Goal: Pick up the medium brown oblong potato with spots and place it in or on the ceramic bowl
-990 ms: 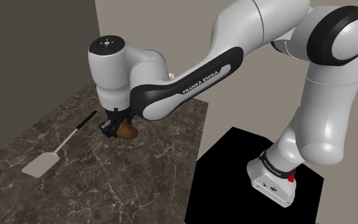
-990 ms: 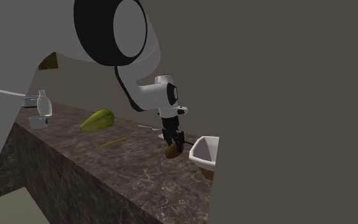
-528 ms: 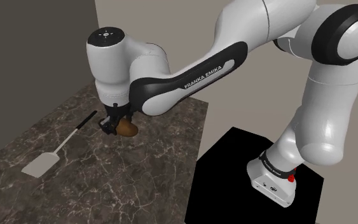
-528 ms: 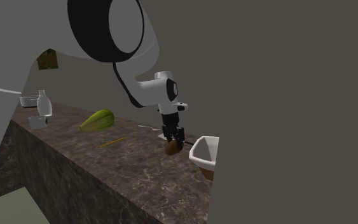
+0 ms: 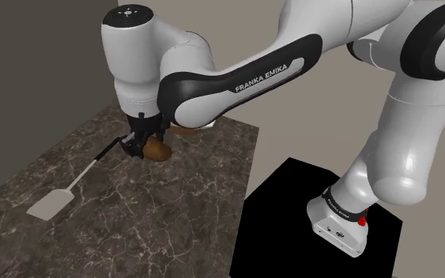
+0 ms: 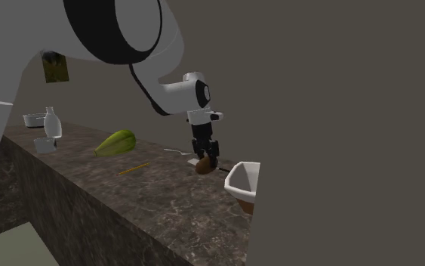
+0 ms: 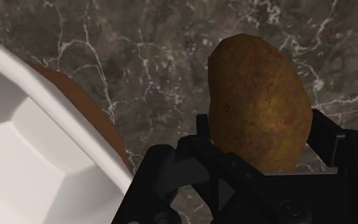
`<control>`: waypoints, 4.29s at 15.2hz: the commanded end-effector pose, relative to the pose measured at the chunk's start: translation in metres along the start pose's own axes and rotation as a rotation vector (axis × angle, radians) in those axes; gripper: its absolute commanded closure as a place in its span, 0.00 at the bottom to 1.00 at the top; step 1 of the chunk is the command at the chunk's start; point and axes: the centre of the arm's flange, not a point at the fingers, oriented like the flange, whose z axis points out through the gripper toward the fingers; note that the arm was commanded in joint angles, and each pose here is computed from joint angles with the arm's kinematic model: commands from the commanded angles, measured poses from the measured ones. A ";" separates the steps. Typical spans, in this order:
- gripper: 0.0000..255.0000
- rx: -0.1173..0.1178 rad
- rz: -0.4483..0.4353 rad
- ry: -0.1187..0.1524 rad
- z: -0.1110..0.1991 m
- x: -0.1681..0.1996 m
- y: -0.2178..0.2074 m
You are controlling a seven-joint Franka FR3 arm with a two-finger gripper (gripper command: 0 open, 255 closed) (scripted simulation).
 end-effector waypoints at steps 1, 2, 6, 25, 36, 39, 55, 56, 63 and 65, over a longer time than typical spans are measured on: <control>1.00 0.000 0.000 0.000 -0.011 0.002 0.001; 1.00 0.000 0.000 0.000 -0.016 0.002 0.002; 1.00 0.000 0.000 0.000 -0.037 0.004 0.004; 1.00 0.000 0.000 0.000 -0.114 0.024 0.052; 1.00 0.000 0.000 0.000 -0.097 0.064 0.190; 1.00 0.000 0.000 0.000 -0.092 0.075 0.228; 1.00 0.000 0.000 0.000 -0.015 0.072 0.234; 1.00 0.000 0.000 0.000 -0.015 0.072 0.234; 0.00 0.000 0.000 0.000 -0.015 0.072 0.234; 0.00 0.000 0.000 0.000 -0.015 0.072 0.234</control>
